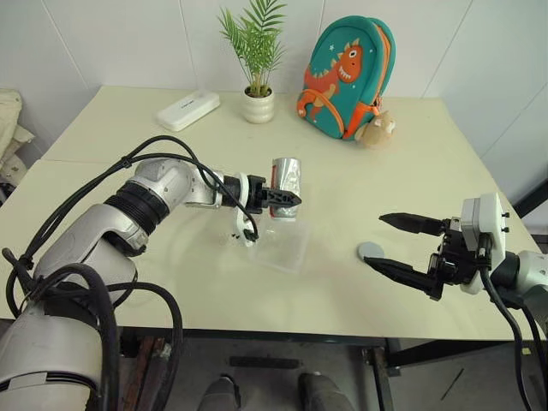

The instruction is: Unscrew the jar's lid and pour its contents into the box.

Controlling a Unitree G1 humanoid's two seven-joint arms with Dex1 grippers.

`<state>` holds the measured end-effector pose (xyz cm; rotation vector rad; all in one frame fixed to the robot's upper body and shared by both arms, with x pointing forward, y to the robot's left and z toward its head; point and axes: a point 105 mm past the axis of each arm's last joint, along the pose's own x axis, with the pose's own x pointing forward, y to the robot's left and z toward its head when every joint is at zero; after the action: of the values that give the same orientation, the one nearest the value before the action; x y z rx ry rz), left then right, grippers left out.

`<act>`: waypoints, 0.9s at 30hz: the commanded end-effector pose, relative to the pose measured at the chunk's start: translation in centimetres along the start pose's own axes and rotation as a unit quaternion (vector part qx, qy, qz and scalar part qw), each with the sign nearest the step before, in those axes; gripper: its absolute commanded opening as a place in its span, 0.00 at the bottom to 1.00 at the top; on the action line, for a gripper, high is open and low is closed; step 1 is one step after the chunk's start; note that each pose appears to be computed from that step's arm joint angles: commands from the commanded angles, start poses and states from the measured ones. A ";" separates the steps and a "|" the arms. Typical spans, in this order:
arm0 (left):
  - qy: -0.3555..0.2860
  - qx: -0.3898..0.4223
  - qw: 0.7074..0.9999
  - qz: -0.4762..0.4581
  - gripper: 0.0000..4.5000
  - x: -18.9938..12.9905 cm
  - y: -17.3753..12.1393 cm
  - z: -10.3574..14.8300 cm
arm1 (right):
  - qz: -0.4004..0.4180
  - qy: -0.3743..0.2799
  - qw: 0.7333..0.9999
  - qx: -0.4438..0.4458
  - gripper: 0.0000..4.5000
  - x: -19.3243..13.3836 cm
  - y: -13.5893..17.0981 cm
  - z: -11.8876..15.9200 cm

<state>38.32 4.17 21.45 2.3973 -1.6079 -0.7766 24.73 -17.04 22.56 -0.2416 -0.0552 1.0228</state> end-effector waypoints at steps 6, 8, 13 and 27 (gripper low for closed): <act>0.016 0.058 0.997 0.050 0.46 -0.3 2.2 -1.3 | -0.001 -0.009 1.000 -0.020 1.00 0.2 -0.6 0.8; 0.048 0.086 0.994 0.058 0.46 -0.4 2.8 -2.5 | -0.001 -0.007 1.000 -0.024 1.00 0.3 -0.7 0.8; 0.082 0.166 0.978 0.095 0.46 -0.7 4.1 -3.6 | 0.005 -0.007 1.000 -0.027 1.00 0.9 -1.1 1.0; 0.301 -0.205 0.924 0.118 0.46 -4.1 0.7 -7.8 | 0.004 0.001 0.999 -0.035 1.00 1.2 -1.6 1.2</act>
<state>39.95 5.34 27.40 2.0251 -1.3982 -0.3247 26.89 -16.70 23.13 -0.2633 -0.0555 1.0317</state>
